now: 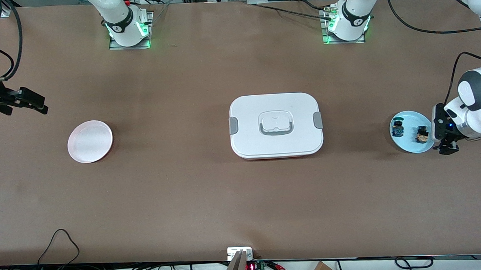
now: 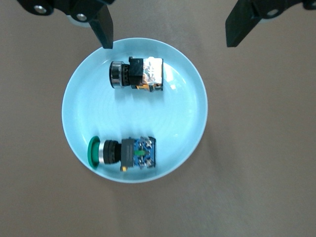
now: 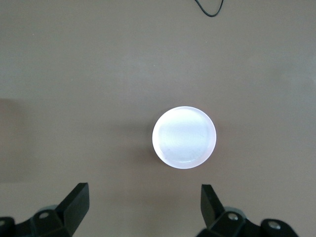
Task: Transfer orange switch to right arm and place
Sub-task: 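Lower the left gripper onto the orange switch in the dish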
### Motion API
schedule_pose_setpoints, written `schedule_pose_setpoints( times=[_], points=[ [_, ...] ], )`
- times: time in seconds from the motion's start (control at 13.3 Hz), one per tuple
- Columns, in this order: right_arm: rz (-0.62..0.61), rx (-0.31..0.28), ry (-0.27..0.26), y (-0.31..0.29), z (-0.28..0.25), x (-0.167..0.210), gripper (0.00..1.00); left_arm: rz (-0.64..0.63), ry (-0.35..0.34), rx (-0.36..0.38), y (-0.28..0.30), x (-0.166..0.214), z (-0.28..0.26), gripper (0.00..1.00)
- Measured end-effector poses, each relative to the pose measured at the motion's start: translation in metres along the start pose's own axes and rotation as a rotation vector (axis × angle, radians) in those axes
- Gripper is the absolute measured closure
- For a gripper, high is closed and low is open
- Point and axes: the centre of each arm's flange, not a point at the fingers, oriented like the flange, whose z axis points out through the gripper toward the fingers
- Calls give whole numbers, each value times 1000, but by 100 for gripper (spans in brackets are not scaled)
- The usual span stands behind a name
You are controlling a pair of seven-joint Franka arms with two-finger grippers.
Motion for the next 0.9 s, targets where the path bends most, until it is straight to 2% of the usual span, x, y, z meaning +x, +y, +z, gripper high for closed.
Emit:
schedule_pose_setpoints(
  times=[0.38,0.68,0.9],
  points=[
    [2,-3,0,1,-1,1,0,-13,-11,60,27,-3,41,0],
    [7,-2,-38,4,5,-2,0,-18,-11,78,28,-3,64,0],
    [5,-2,-43,3,5,-3,0,-27,-5,75,31,-7,77,0]
  ],
)
